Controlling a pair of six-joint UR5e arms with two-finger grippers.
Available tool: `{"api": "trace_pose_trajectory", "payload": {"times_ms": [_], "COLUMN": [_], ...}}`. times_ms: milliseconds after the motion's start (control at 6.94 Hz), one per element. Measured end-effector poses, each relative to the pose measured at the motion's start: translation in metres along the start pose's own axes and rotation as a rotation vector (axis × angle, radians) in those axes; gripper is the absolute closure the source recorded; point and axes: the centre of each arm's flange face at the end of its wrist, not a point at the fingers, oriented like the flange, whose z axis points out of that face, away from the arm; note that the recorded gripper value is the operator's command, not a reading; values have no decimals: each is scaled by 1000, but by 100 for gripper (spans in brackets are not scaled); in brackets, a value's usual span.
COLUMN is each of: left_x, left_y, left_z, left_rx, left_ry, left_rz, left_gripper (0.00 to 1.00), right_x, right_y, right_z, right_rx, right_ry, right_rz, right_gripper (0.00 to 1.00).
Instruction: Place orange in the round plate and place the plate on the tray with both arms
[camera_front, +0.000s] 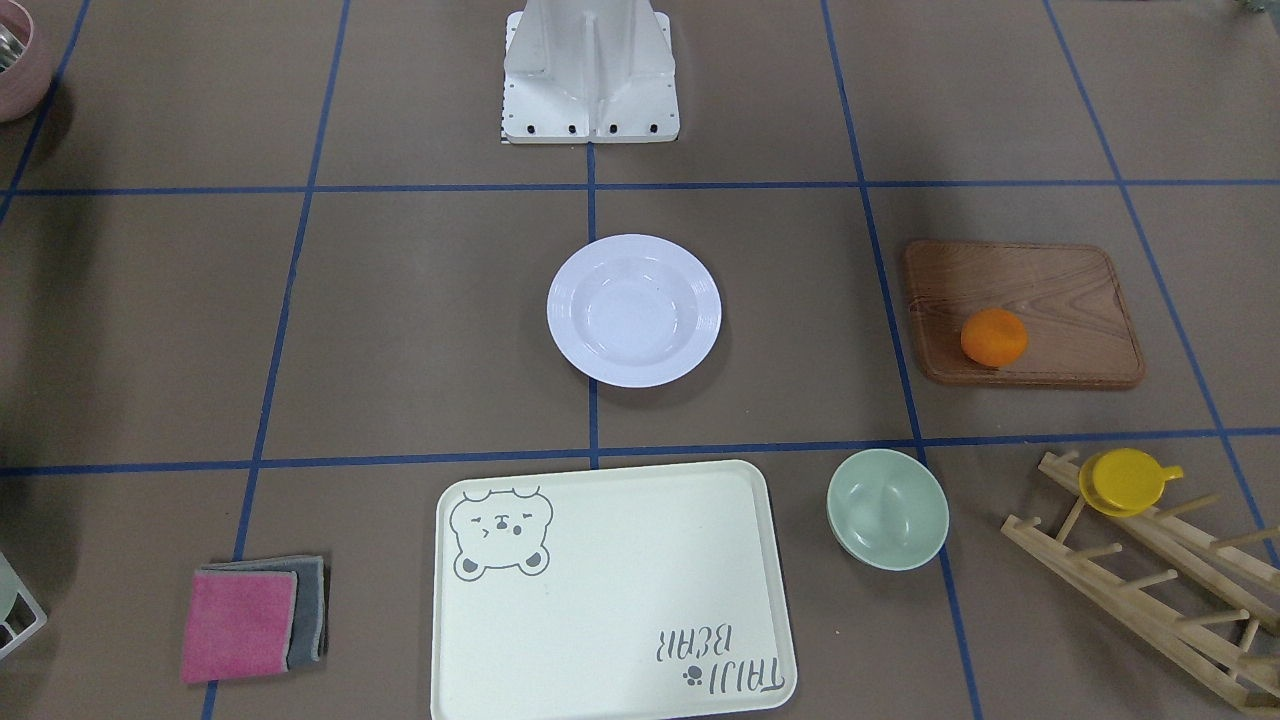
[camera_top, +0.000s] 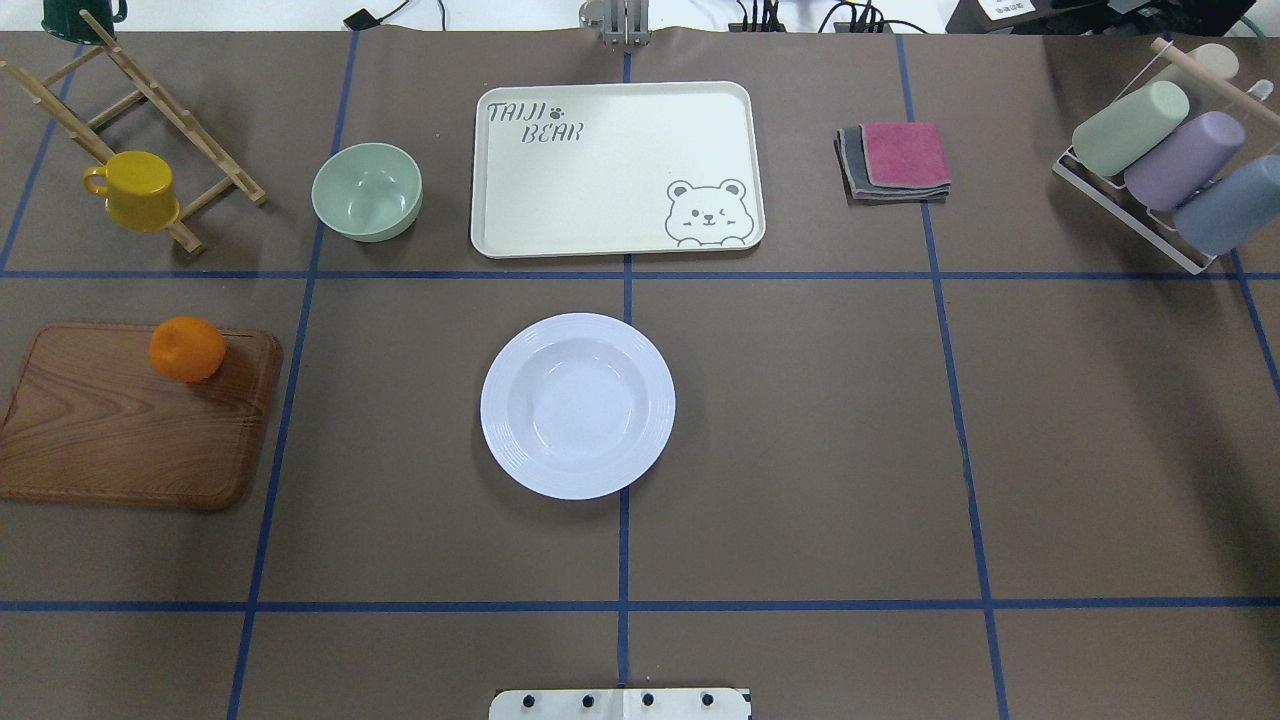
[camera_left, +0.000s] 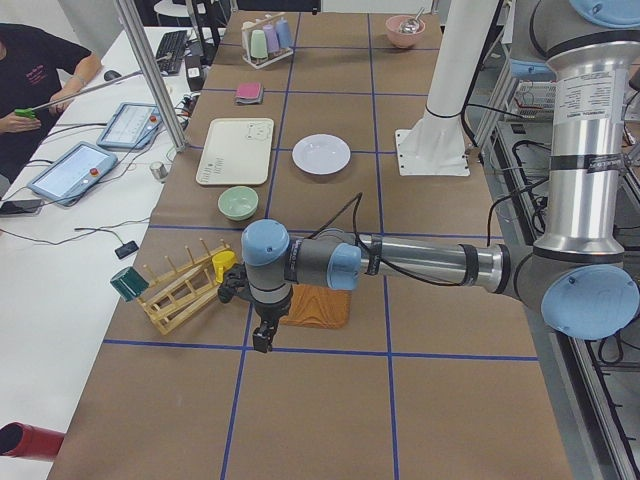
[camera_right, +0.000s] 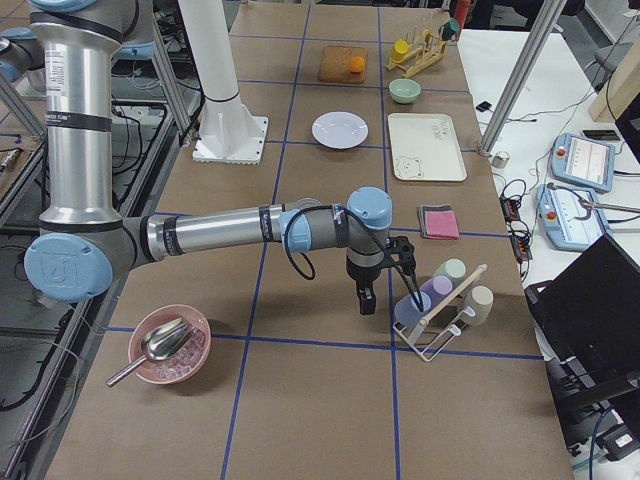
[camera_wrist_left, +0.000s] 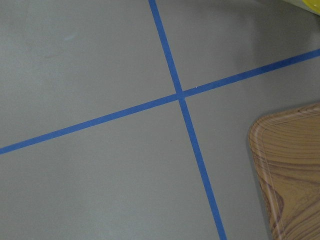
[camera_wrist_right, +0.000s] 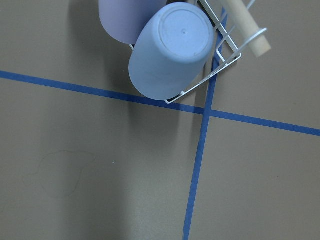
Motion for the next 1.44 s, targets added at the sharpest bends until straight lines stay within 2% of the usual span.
{"api": "trace_pose_trajectory", "payload": {"times_ms": [577,721,865,1153,1441], "left_x": [1,7,27,126,204], "left_y": [-1,-5,-19,-76,-115], "left_z": [-1,-5,-8,-1,10], "left_rx": [3,14,32,42,29], "left_ry": [-1,2,12,56,96], "left_rz": [-7,-45,-100,-164,-155], "left_gripper": [1,1,1,1,1], "right_x": [-5,-5,-8,-44,-106], "right_y": [-4,-4,-7,-27,-46], "right_z": [1,0,1,-13,-26], "right_rx": [0,0,1,34,65], "right_ry": [-2,-2,-2,-12,-42], "right_rz": [-11,-14,-22,-92,-205], "right_gripper": [0,0,0,0,0]}}
